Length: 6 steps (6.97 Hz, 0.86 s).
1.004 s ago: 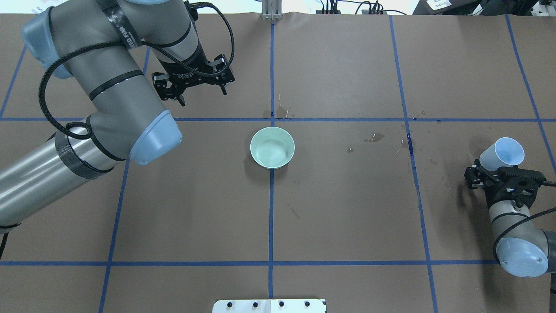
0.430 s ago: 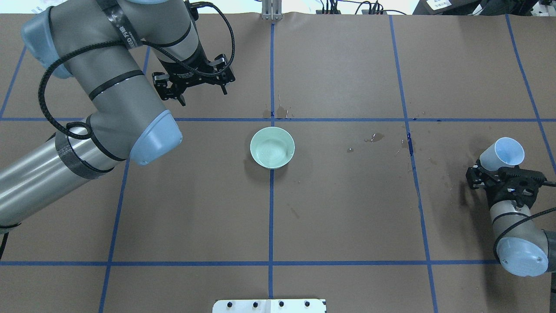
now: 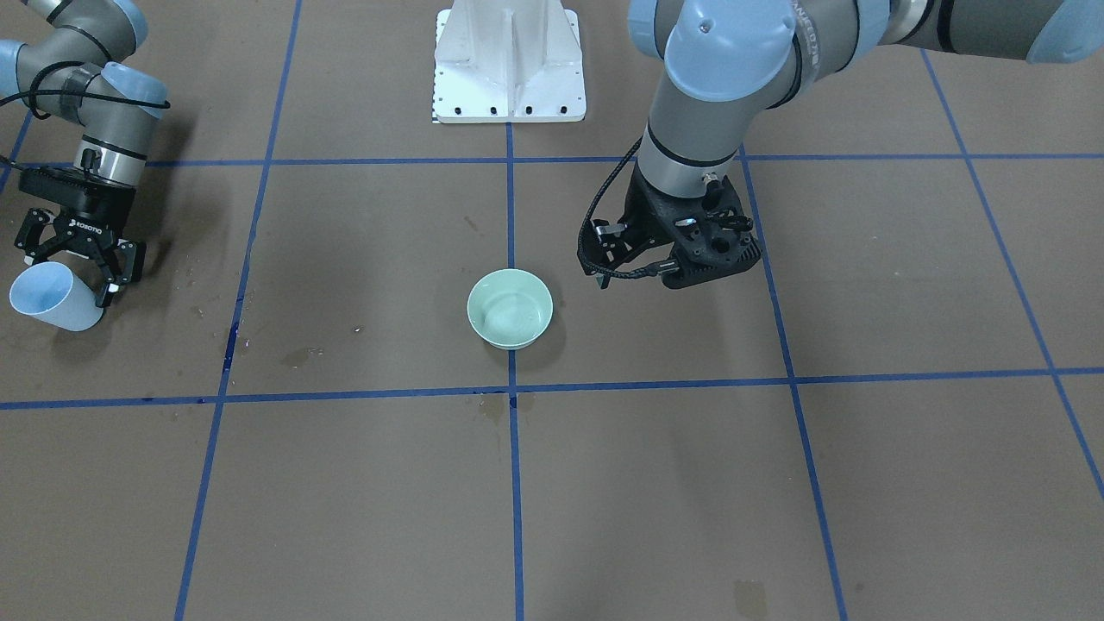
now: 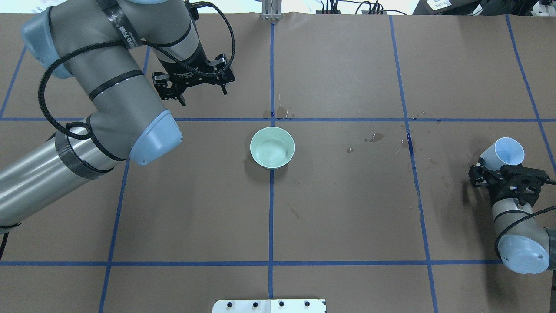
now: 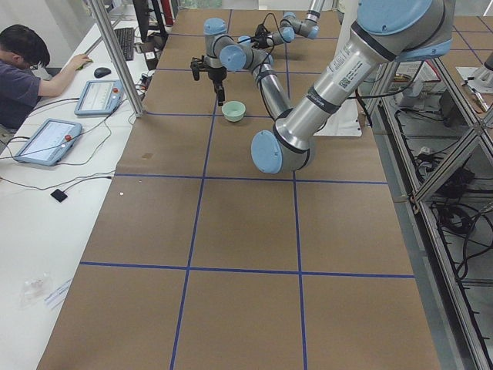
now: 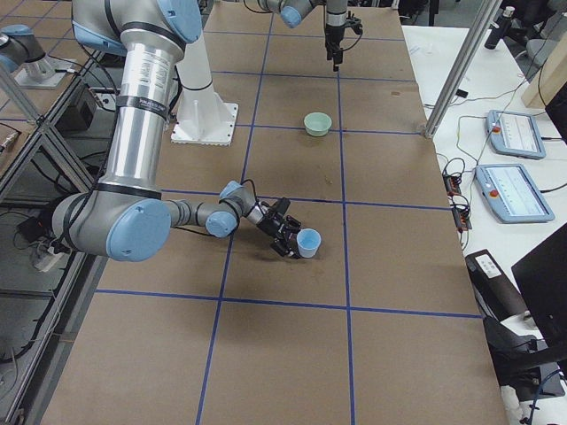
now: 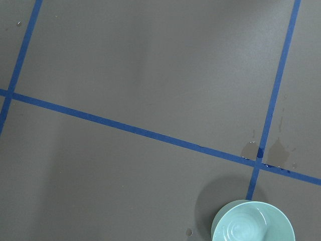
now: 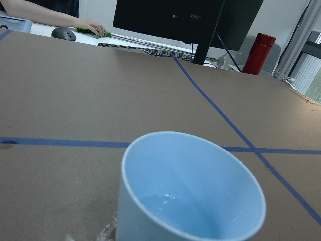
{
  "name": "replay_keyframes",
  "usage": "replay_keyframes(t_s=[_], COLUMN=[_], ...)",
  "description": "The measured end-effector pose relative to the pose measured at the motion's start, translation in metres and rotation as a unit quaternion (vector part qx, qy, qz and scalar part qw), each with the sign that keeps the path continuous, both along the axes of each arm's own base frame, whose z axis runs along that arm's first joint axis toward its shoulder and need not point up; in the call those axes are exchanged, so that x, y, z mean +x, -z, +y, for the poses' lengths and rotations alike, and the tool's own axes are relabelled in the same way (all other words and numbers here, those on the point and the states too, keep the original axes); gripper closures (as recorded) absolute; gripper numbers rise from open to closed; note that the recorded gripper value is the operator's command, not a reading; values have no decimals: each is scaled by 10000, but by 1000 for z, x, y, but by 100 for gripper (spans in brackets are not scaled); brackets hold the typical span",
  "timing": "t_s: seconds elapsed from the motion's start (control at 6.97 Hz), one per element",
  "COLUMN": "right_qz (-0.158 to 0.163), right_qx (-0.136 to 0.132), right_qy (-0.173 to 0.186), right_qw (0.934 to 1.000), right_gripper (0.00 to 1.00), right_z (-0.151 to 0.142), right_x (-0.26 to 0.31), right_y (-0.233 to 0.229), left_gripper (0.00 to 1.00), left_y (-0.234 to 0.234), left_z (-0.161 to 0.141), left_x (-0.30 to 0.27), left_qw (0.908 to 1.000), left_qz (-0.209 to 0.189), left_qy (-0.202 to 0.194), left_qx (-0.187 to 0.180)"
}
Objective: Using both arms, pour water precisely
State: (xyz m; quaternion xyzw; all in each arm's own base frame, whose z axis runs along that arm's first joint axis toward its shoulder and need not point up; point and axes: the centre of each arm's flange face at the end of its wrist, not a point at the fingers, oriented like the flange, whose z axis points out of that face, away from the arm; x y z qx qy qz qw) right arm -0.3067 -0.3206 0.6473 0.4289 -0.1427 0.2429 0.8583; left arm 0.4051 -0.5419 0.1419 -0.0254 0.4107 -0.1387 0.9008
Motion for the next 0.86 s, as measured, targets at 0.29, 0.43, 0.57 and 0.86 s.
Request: replay_keyframes(t_s=[0.29,0.43,0.57,0.86], right_qz=[21,26,-7,-83], right_qx=[-18,-20,-11,14], right_qy=[-36,-46,-67,-118], right_qw=[10000,10000,10000,9999], right_gripper=[24,66,86,100], right_z=[-3,-4,-7,-12], right_x=[4,4,2,-1], right_y=[-1,-1,1,7], left_gripper=[0,0,0,0], left_y=[0,0,-1,-1], left_z=[0,0,0,0], left_x=[0,0,0,1], left_qw=[10000,10000,10000,10000], left_qz=[3,1,-3,-7], left_qy=[0,0,-2,-6], left_qx=[2,1,-4,-7])
